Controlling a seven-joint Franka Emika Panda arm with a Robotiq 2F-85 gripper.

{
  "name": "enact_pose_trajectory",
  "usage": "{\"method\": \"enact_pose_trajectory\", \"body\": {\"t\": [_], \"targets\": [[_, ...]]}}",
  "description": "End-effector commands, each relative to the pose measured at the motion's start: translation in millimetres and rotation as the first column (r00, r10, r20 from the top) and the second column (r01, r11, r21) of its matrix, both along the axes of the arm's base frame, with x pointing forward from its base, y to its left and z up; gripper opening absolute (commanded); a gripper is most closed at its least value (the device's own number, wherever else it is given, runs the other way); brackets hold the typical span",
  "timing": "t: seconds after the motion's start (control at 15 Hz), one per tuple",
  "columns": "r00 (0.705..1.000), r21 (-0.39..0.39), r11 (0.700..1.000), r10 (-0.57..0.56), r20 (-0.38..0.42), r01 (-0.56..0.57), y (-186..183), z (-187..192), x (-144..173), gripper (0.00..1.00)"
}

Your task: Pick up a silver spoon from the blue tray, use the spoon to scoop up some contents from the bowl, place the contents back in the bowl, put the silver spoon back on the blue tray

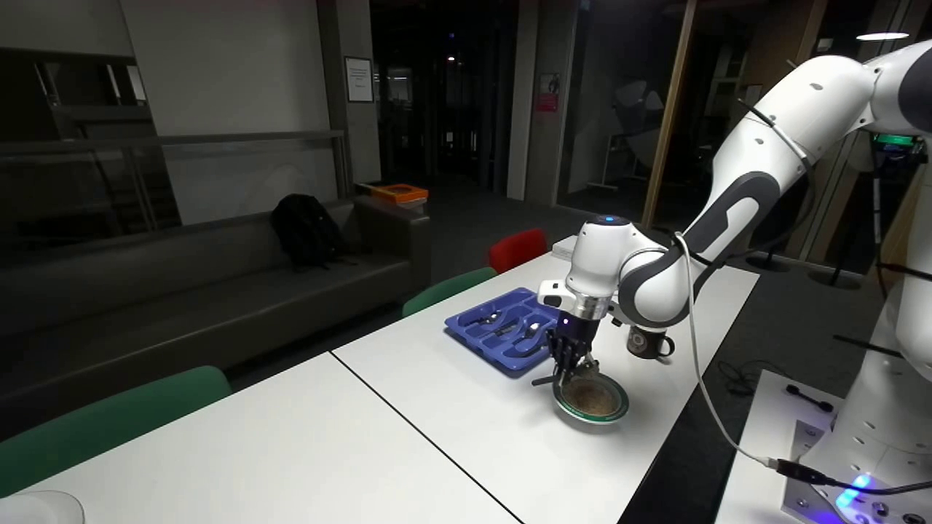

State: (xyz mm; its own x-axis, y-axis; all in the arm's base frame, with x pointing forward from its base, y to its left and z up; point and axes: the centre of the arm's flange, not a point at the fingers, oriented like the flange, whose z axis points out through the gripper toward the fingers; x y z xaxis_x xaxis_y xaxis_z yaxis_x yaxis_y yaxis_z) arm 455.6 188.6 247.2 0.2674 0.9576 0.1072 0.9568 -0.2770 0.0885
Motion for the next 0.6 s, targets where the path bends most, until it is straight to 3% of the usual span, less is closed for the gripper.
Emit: {"method": "enact_pose_trajectory", "body": {"t": [0.0, 0.53], "targets": [[1.0, -0.003, 1.0, -0.028, -0.002, 0.028, -4, 23, -14, 0.03], [0.998, 0.017, 0.998, -0.057, 0.024, 0.056, -2, 39, -28, 0.03]]}}
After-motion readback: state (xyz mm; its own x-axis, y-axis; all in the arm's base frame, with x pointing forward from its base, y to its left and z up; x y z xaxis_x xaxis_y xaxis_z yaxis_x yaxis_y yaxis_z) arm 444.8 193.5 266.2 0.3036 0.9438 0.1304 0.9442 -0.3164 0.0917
